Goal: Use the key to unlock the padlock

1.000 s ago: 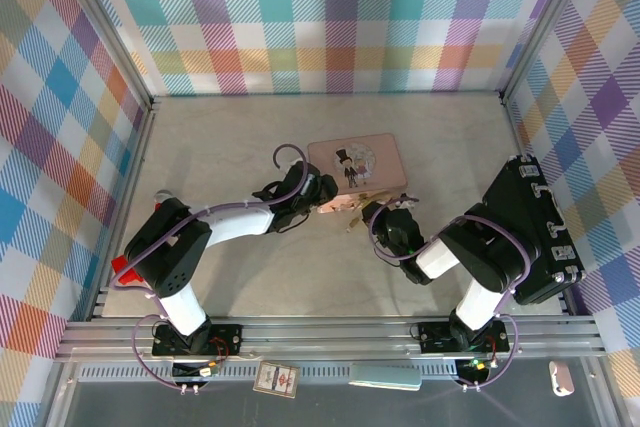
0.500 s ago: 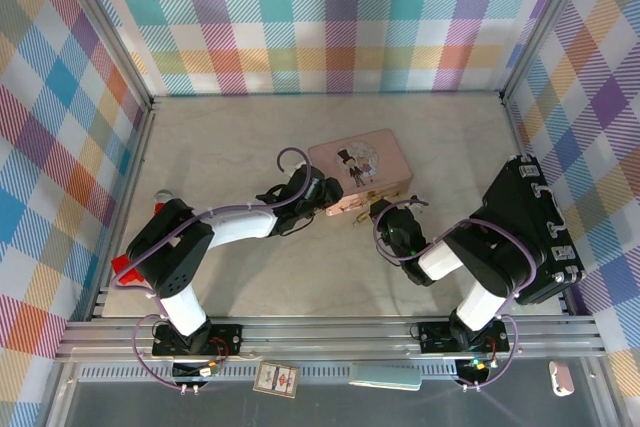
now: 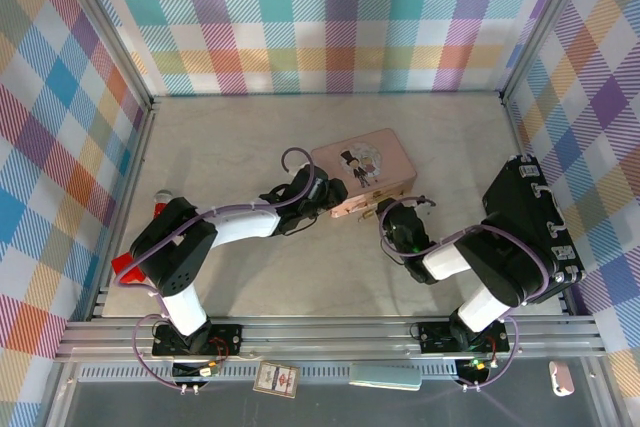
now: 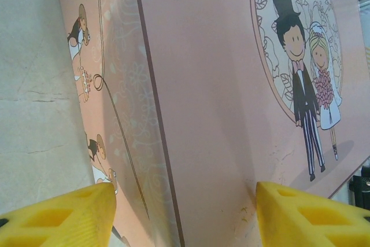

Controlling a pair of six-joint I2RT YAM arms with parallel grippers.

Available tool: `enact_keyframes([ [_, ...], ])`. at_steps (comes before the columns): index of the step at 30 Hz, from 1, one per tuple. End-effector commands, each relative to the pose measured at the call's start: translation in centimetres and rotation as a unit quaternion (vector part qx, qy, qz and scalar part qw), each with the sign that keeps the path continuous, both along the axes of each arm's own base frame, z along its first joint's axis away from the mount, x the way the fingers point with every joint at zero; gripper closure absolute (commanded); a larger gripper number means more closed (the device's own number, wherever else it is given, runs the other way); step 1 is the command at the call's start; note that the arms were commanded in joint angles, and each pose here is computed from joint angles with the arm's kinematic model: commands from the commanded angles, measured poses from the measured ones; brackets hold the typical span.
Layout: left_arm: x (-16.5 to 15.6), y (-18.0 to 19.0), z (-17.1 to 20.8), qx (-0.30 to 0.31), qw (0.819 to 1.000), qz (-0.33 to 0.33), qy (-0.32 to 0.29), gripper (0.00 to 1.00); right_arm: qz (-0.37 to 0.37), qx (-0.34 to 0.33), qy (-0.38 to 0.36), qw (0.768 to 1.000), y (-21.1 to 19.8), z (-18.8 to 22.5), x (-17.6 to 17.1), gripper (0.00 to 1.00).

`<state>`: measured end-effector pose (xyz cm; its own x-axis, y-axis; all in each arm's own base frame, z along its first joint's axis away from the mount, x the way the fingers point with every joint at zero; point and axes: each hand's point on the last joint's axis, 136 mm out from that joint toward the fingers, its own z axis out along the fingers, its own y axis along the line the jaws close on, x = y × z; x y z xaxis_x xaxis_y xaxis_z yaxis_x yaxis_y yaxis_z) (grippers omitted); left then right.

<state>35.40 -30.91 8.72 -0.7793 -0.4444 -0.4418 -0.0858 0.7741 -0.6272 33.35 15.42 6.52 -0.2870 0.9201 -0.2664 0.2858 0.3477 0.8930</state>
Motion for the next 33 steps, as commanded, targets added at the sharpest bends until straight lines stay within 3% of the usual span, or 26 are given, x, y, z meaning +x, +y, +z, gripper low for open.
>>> enact_keyframes([
  [1,-2.1,3.1,-5.5,0.088,0.993,0.017,0.075,0.37,-0.04,-0.009,0.013,0.999,-2.6,-1.4,-0.5,1.0],
  [11,-1.9,2.7,-5.2,0.086,0.994,0.006,0.07,0.36,-0.032,-0.025,0.002,0.999,-3.5,0.9,-0.1,1.0],
  [21,-1.6,1.8,1.0,0.1,0.992,-0.077,-0.017,0.26,0.067,-0.175,0.007,0.982,-3.9,3.5,-2.6,1.0],
  [27,-2.8,5.7,4.3,0.137,0.984,-0.084,-0.073,0.22,0.183,-0.273,-0.005,0.944,-2.6,6.3,-4.6,1.0],
  [33,-4.5,11.0,5.7,0.168,0.978,-0.054,-0.114,0.2,0.242,-0.314,0.028,0.918,-2.6,5.8,-6.7,1.0],
])
